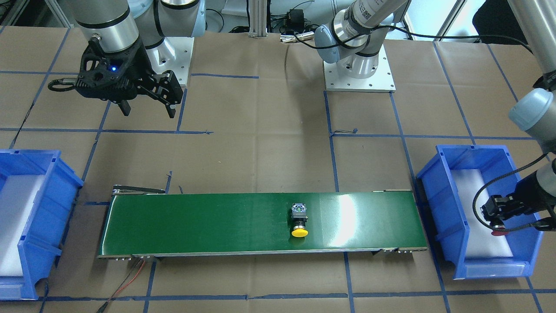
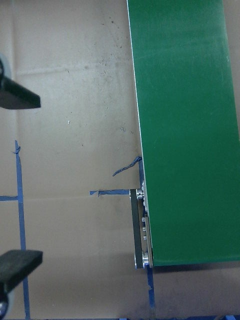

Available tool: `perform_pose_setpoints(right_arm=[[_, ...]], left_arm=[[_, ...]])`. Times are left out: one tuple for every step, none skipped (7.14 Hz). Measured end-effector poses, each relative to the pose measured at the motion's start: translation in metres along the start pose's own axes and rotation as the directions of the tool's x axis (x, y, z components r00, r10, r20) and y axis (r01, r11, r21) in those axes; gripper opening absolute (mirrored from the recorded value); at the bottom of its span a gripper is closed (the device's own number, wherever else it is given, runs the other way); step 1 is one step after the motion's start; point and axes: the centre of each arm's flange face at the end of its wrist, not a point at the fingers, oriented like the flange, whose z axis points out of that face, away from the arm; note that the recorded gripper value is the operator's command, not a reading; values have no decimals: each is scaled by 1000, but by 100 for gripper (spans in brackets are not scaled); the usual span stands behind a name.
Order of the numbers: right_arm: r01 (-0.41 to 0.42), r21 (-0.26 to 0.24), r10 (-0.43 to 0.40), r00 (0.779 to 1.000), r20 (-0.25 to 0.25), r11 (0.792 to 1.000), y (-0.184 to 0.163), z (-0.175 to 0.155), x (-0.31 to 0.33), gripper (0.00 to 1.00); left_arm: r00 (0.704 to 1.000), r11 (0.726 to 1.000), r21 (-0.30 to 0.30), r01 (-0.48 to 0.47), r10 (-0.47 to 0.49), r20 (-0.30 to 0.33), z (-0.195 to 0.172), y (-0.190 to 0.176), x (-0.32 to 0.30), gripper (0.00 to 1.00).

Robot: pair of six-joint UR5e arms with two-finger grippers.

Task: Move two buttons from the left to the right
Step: 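Carry the red button with the left gripper and set it on the belt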

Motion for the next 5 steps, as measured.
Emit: perform_pose_setpoints(right_arm=[[0, 1, 0, 1000, 1, 1000, 0, 0, 0, 100], [0, 2, 0, 1000, 1, 1000, 0, 0, 0, 100], [-1, 2, 1, 1000, 2, 1000, 0, 1, 0, 100], [-2, 2, 2, 1000, 3, 1000, -1, 1, 0, 100], [-3, 2, 3, 1000, 3, 1000, -1, 0, 0, 100]], left_arm=[[1000, 1000, -17, -1, 1, -9, -34, 3, 3, 3], [1000, 999, -36, -1, 0, -19, -67, 8, 8, 3], [1000, 999, -52, 1, -2, -28, -90, 12, 14, 3], [999, 998, -65, 6, -8, -34, -100, 13, 23, 3], [999, 997, -74, 19, -22, -35, -103, 9, 42, 3]])
